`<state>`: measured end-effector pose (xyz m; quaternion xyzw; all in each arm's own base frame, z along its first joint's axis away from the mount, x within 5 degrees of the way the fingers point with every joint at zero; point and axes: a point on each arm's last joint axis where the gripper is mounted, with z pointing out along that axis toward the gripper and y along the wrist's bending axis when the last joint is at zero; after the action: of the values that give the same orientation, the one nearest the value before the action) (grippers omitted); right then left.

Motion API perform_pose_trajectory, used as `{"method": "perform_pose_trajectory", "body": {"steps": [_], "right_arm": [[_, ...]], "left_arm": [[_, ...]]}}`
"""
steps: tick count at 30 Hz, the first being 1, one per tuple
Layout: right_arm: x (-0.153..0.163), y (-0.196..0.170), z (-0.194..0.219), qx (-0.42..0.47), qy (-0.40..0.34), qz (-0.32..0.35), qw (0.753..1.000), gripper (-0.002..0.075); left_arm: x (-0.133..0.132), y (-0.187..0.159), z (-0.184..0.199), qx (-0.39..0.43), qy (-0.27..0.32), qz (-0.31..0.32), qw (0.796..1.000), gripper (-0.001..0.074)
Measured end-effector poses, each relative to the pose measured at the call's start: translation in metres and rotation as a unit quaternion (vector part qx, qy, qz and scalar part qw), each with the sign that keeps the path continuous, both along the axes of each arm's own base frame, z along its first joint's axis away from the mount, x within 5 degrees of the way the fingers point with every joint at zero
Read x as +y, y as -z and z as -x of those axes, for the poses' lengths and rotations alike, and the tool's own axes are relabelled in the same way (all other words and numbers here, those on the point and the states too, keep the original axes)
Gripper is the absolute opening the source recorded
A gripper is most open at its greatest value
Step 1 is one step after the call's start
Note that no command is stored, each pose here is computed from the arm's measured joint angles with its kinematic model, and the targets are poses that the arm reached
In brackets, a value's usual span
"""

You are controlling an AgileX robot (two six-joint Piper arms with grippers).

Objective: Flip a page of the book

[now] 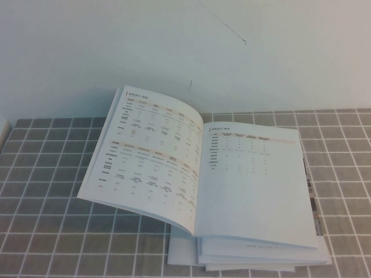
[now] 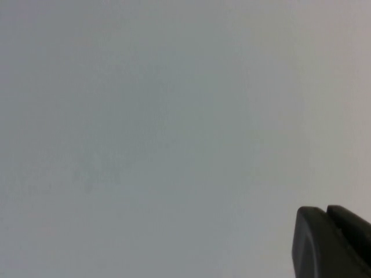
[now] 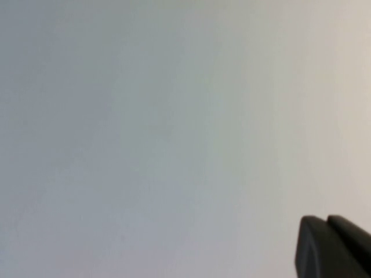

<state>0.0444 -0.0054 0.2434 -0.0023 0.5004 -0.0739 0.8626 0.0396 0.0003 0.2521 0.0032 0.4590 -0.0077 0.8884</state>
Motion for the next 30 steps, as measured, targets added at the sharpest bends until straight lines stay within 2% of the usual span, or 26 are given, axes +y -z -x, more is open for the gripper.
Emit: {"method": "perform_pose_trajectory", "body": {"steps": [3, 5, 8, 12, 15, 18, 22, 25, 28, 30], "right_arm": [[-0.002, -0.006, 0.004, -0.040, 0.003, -0.018, 0.999, -0.0003], [-0.003, -0.007, 0.005, -0.047, 0.004, -0.022, 0.999, -0.0003], [-0.001, -0.012, 0.003, -0.007, -0.005, -0.025, 1.000, -0.0003], [0.003, -0.039, 0.007, 0.068, -0.026, -0.024, 0.997, -0.0003], [0.006, -0.065, 0.010, 0.126, -0.045, -0.031, 0.991, -0.0003], [0.010, -0.089, 0.004, 0.201, -0.068, -0.045, 0.976, -0.0003], [0.016, -0.104, -0.017, 0.340, -0.102, -0.052, 0.933, -0.0003], [0.024, -0.103, -0.043, 0.456, -0.140, -0.019, 0.879, -0.0003], [0.031, -0.088, -0.074, 0.534, -0.186, 0.002, 0.825, -0.0003], [0.036, -0.078, -0.092, 0.562, -0.216, 0.011, 0.799, -0.0003]], "left_arm": [[0.001, -0.003, 0.002, -0.020, 0.013, 0.030, 0.999, -0.0003], [0.002, -0.001, -0.001, 0.019, 0.023, 0.052, 0.998, -0.0003], [0.000, -0.013, -0.002, 0.101, 0.033, 0.054, 0.993, -0.0003], [-0.002, -0.051, 0.005, 0.150, 0.041, 0.049, 0.987, -0.0003], [-0.004, -0.077, -0.002, 0.234, 0.044, 0.042, 0.970, -0.0003], [-0.007, -0.096, -0.020, 0.344, 0.051, 0.041, 0.937, -0.0003], [-0.014, -0.107, -0.061, 0.420, 0.081, 0.064, 0.901, -0.0003], [-0.019, -0.095, -0.100, 0.461, 0.097, 0.100, 0.877, -0.0003], [-0.027, -0.084, -0.135, 0.512, 0.114, 0.062, 0.849, -0.0003], [-0.038, -0.081, -0.153, 0.533, 0.142, 0.037, 0.833, -0.0003]]}}
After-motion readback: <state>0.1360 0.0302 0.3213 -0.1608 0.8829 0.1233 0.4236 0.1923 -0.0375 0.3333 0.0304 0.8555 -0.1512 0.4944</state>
